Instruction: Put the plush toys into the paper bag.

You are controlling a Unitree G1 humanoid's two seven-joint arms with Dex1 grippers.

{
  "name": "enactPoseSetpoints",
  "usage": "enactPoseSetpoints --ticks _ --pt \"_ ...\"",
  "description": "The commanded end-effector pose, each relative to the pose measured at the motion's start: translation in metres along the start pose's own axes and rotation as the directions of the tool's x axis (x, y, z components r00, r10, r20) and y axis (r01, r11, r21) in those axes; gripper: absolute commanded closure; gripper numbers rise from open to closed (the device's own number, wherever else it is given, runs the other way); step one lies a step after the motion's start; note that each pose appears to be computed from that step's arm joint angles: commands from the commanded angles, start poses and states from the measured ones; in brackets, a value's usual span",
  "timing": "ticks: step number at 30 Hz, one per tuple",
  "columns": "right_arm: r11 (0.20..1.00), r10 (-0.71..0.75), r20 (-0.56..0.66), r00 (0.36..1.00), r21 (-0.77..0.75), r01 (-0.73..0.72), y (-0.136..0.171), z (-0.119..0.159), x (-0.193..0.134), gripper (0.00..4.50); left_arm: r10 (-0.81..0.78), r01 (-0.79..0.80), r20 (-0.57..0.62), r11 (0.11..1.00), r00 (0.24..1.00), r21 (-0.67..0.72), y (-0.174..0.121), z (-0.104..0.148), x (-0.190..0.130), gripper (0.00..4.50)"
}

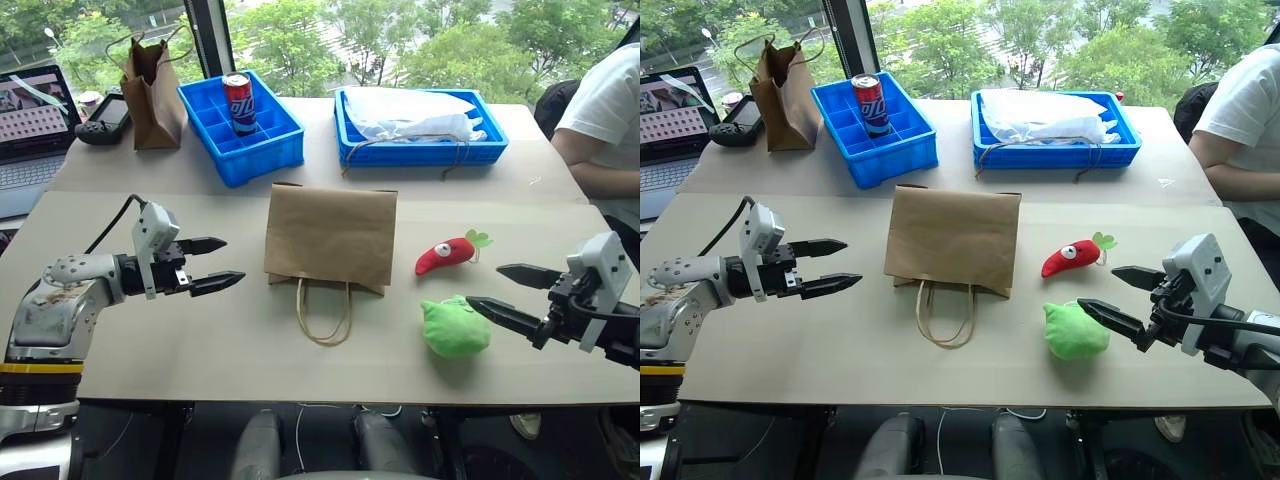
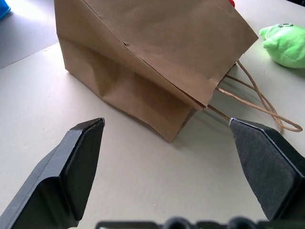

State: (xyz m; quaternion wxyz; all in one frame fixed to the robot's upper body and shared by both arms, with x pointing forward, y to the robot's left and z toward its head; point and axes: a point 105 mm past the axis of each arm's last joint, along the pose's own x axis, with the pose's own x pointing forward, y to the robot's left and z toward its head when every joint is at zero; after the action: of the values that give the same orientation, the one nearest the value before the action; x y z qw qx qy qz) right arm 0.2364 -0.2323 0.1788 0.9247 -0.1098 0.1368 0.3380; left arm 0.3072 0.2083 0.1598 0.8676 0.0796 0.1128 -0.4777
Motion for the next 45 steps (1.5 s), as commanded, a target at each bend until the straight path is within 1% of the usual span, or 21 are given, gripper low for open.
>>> enactPoseSetpoints --ticks 1,2,4,7,11,14,17,21,24,27,29,31,32,33,34,35,36,37,40,42,45 --pt "0.994 0.097 0.024 0.995 -0.062 -0.095 0.013 0.020 0.003 0.12 -0.146 0.141 0.051 0.985 0.988 0.104 -0.013 0.030 -0.006 0.00" --pt "0.979 0.183 0.009 0.983 -0.090 -0.181 0.026 0.029 0.005 0.12 -0.258 0.248 0.044 0.954 0.965 0.168 -0.024 0.045 -0.008 0.00" --pt "0.941 0.311 -0.036 0.950 -0.128 -0.313 0.047 0.041 0.007 0.12 -0.417 0.411 -0.042 0.869 0.908 0.275 -0.038 0.059 -0.008 0.00" --pt "0.914 0.373 -0.062 0.926 -0.146 -0.378 0.062 0.051 0.009 0.12 -0.468 0.487 -0.146 0.796 0.872 0.358 -0.036 0.059 0.003 0.00" --pt "0.904 0.383 -0.093 0.919 -0.169 -0.393 0.076 0.053 0.013 0.12 -0.502 0.537 -0.207 0.709 0.840 0.457 -0.034 0.065 0.025 0.00" --pt "0.907 0.362 -0.122 0.924 -0.183 -0.380 0.081 0.048 0.018 0.12 -0.524 0.593 -0.291 0.623 0.800 0.510 -0.039 0.054 0.038 0.00" --pt "0.909 0.359 -0.129 0.924 -0.178 -0.378 0.088 0.042 0.024 0.12 -0.562 0.646 -0.345 0.522 0.752 0.557 -0.047 0.043 0.057 0.00" --pt "0.922 0.338 -0.107 0.935 -0.163 -0.352 0.093 0.041 0.028 0.12 -0.589 0.679 -0.404 0.374 0.700 0.632 -0.058 0.030 0.081 0.00" --pt "0.927 0.328 -0.097 0.940 -0.158 -0.340 0.095 0.041 0.029 0.12 -0.589 0.672 -0.422 0.303 0.689 0.676 -0.061 0.022 0.095 0.00" --pt "0.934 0.316 -0.099 0.944 -0.141 -0.327 0.099 0.038 0.030 0.12 -0.587 0.679 -0.441 0.275 0.679 0.681 -0.061 0.012 0.106 0.00" --pt "0.940 0.305 -0.103 0.947 -0.130 -0.316 0.101 0.035 0.030 0.00 -0.588 0.686 -0.450 0.263 0.672 0.679 -0.062 0.009 0.112 0.51" --pt "0.944 0.295 -0.106 0.950 -0.123 -0.307 0.102 0.034 0.030 0.00 -0.587 0.685 -0.452 0.260 0.672 0.680 -0.060 0.009 0.115 0.95" --pt "0.946 0.288 -0.109 0.951 -0.119 -0.300 0.102 0.033 0.029 0.00 -0.589 0.681 -0.445 0.262 0.674 0.684 -0.060 0.012 0.116 1.39" --pt "0.949 0.282 -0.112 0.953 -0.116 -0.295 0.102 0.032 0.029 0.00 -0.592 0.675 -0.436 0.266 0.678 0.688 -0.059 0.015 0.117 1.61" --pt "0.950 0.278 -0.114 0.954 -0.113 -0.291 0.101 0.031 0.029 0.00 -0.593 0.671 -0.430 0.269 0.681 0.691 -0.059 0.017 0.118 2.15" --pt "0.953 0.271 -0.124 0.955 -0.106 -0.285 0.101 0.028 0.029 0.00 -0.602 0.657 -0.397 0.299 0.693 0.692 -0.058 0.024 0.120 2.27" --pt "0.955 0.266 -0.135 0.954 -0.097 -0.280 0.101 0.024 0.029 0.00 -0.611 0.645 -0.365 0.332 0.703 0.688 -0.057 0.030 0.122 2.49" --pt "0.958 0.263 -0.150 0.953 -0.079 -0.277 0.103 0.017 0.030 0.00 -0.634 0.634 -0.304 0.391 0.711 0.667 -0.058 0.038 0.124 2.77" --pt "0.968 0.242 -0.172 0.955 -0.029 -0.251 0.104 -0.002 0.033 0.00 -0.652 0.615 -0.212 0.484 0.728 0.622 -0.054 0.054 0.125 3.77" --pt "0.970 0.238 -0.161 0.958 -0.004 -0.242 0.106 -0.007 0.035 0.00 -0.642 0.589 -0.168 0.527 0.748 0.612 -0.052 0.068 0.127 4.47" --pt "0.975 0.219 -0.117 0.969 0.007 -0.220 0.106 -0.007 0.041 0.00 -0.656 0.593 -0.124 0.565 0.745 0.574 -0.057 0.085 0.127 4.47"
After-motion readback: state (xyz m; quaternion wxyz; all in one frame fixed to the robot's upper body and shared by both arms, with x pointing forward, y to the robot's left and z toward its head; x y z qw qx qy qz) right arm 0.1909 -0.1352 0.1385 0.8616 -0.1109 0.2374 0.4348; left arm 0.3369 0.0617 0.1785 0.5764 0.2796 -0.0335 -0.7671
